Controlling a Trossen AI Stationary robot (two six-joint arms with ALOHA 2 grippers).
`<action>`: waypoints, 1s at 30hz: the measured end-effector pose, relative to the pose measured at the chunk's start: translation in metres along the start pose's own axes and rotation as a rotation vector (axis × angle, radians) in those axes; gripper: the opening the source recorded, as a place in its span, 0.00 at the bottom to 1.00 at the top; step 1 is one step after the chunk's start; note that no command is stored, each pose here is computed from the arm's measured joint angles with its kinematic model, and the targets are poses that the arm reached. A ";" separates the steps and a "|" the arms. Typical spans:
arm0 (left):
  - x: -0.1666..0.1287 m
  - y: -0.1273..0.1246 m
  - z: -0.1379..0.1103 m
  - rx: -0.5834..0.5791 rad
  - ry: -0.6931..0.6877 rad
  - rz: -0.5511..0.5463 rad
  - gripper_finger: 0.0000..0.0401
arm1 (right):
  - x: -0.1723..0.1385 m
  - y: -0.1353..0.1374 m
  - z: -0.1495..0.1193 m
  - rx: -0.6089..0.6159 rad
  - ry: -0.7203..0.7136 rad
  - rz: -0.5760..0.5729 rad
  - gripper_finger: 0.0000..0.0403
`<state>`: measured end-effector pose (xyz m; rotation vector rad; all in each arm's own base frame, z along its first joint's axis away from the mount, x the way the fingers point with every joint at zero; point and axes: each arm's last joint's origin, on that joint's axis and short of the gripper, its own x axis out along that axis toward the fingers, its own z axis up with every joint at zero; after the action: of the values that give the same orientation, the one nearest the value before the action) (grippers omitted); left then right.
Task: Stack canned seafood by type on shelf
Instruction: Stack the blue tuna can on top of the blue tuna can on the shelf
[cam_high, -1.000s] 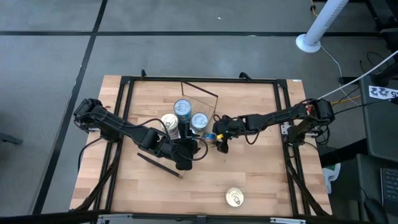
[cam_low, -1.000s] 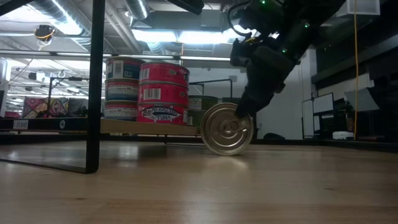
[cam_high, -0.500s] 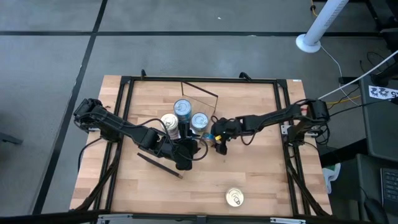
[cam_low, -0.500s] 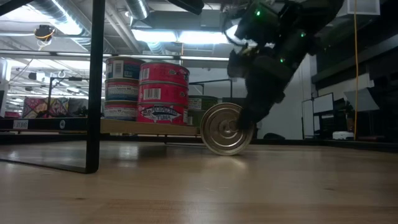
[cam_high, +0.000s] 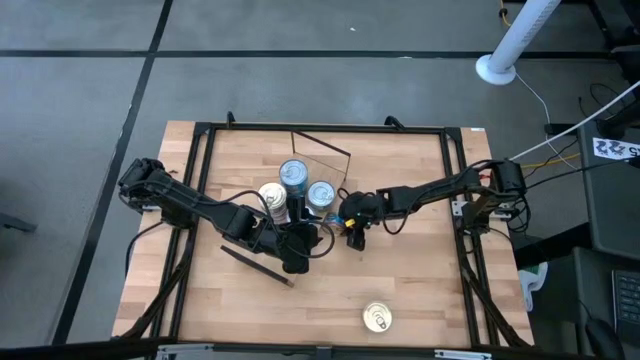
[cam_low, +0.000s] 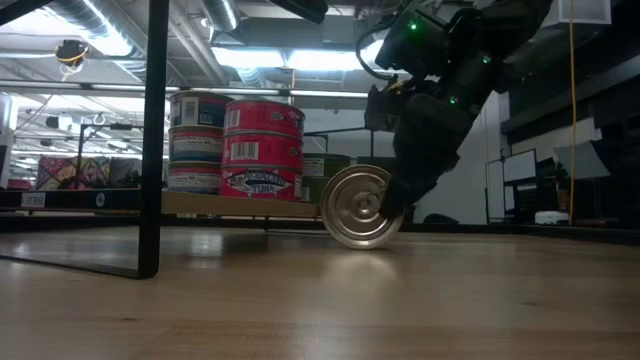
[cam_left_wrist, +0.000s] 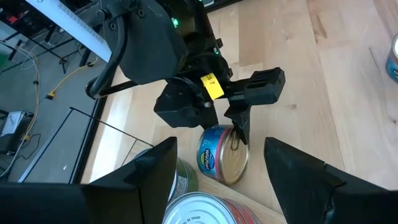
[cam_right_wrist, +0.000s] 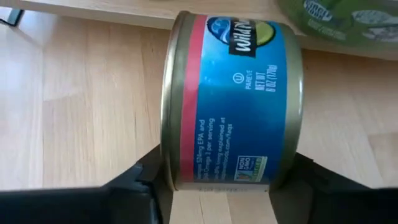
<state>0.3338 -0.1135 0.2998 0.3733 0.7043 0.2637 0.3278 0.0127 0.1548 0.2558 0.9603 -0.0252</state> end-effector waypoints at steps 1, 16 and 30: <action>0.000 0.000 0.000 0.000 0.000 0.000 0.59 | 0.000 0.000 0.000 0.000 0.001 0.005 0.46; 0.000 0.000 0.004 0.049 -0.032 0.000 0.59 | -0.034 0.007 0.001 0.095 0.044 0.135 0.48; -0.003 -0.002 0.019 0.293 -0.170 0.026 0.59 | -0.106 -0.014 0.022 0.452 -0.104 0.358 0.49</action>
<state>0.3444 -0.1208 0.3144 0.6762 0.5707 0.1506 0.2830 -0.0158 0.2499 0.8331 0.7853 0.0730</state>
